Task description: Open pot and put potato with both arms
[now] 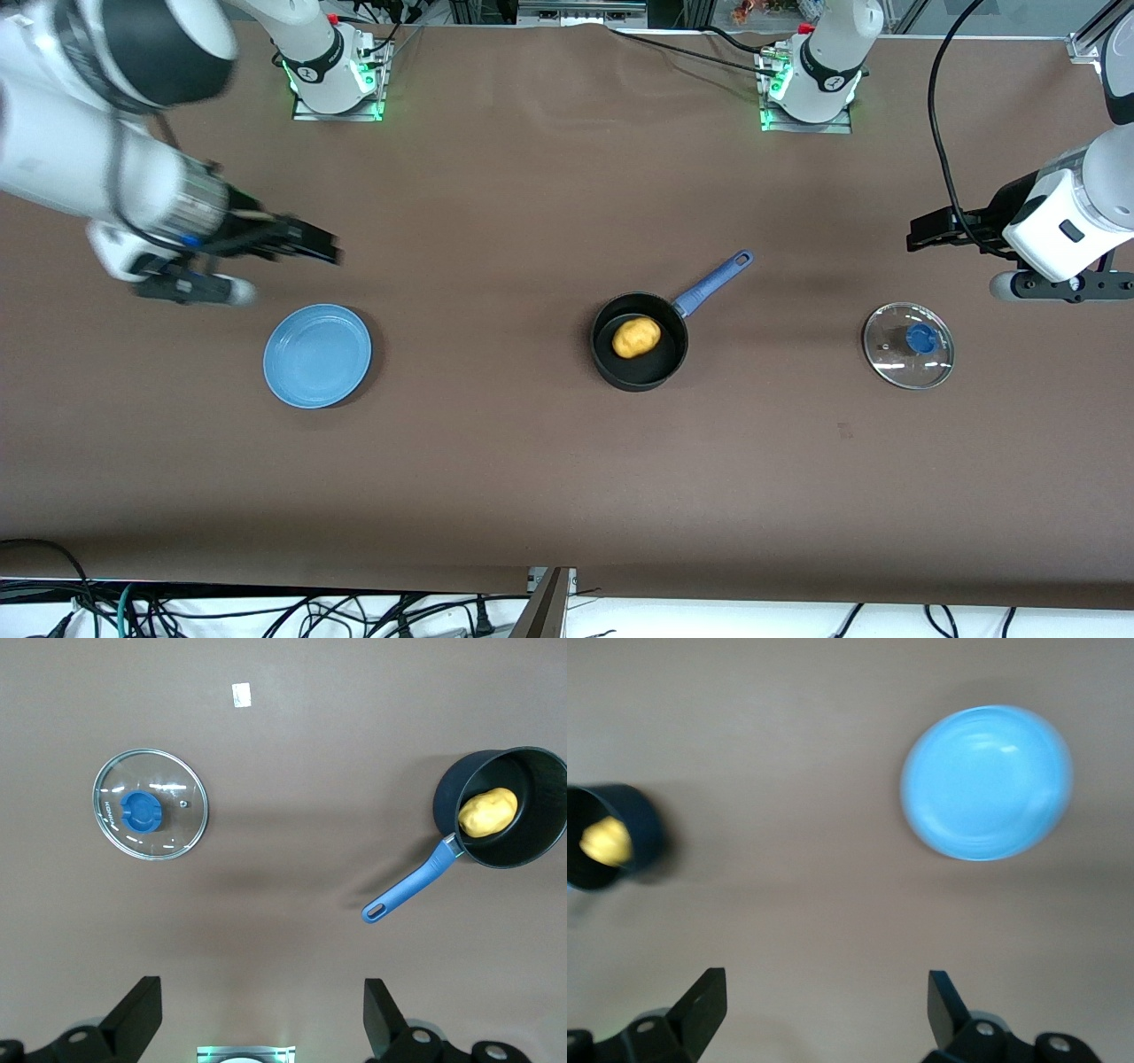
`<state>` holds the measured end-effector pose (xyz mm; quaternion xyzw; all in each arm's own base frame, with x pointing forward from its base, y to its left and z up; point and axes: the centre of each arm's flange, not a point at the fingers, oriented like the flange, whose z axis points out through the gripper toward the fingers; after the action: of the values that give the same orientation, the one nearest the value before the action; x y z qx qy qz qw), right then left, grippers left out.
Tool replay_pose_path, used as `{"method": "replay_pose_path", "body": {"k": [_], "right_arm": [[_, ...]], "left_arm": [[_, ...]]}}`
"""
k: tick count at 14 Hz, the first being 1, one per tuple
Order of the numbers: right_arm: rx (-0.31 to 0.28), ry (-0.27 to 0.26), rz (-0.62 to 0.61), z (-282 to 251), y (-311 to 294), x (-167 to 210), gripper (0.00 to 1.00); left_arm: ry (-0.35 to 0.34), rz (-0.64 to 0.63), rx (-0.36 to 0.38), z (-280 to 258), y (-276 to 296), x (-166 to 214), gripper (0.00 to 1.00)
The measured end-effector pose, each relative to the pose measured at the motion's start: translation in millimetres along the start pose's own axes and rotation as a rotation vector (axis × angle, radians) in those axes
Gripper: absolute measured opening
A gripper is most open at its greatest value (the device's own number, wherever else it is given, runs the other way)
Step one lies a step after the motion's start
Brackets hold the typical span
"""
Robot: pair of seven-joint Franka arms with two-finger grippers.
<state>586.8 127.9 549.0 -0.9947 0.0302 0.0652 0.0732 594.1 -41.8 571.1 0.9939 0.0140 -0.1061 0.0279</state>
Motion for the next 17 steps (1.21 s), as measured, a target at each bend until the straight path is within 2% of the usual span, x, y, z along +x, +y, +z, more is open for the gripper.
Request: {"method": "replay_pose_path", "body": {"k": [2, 3, 9, 13, 17], "right_arm": [[-0.078, 0.008, -0.038, -14.3, 43.2, -8.1, 1.0], [-0.096, 0.011, -0.042, -17.7, 58.4, -10.3, 1.0], [-0.11, 0.002, -0.104, -14.8, 71.6, -7.5, 1.0], [-0.135, 0.032, -0.131, -25.8, 63.0, -7.8, 1.0], [-0.154, 0.036, -0.142, -27.3, 62.7, -7.5, 1.0]], "left_arm": [[-0.001, -0.001, 0.0, 0.7, -0.1, 0.5, 1.0], [-0.002, -0.002, 0.0, 1.0, 0.0, 0.6, 1.0], [-0.003, 0.009, 0.003, 1.8, 9.0, -0.2, 1.0], [-0.003, 0.009, 0.003, 1.8, 9.4, -0.2, 1.0], [-0.003, 0.009, 0.003, 1.8, 9.4, -0.2, 1.0]]}}
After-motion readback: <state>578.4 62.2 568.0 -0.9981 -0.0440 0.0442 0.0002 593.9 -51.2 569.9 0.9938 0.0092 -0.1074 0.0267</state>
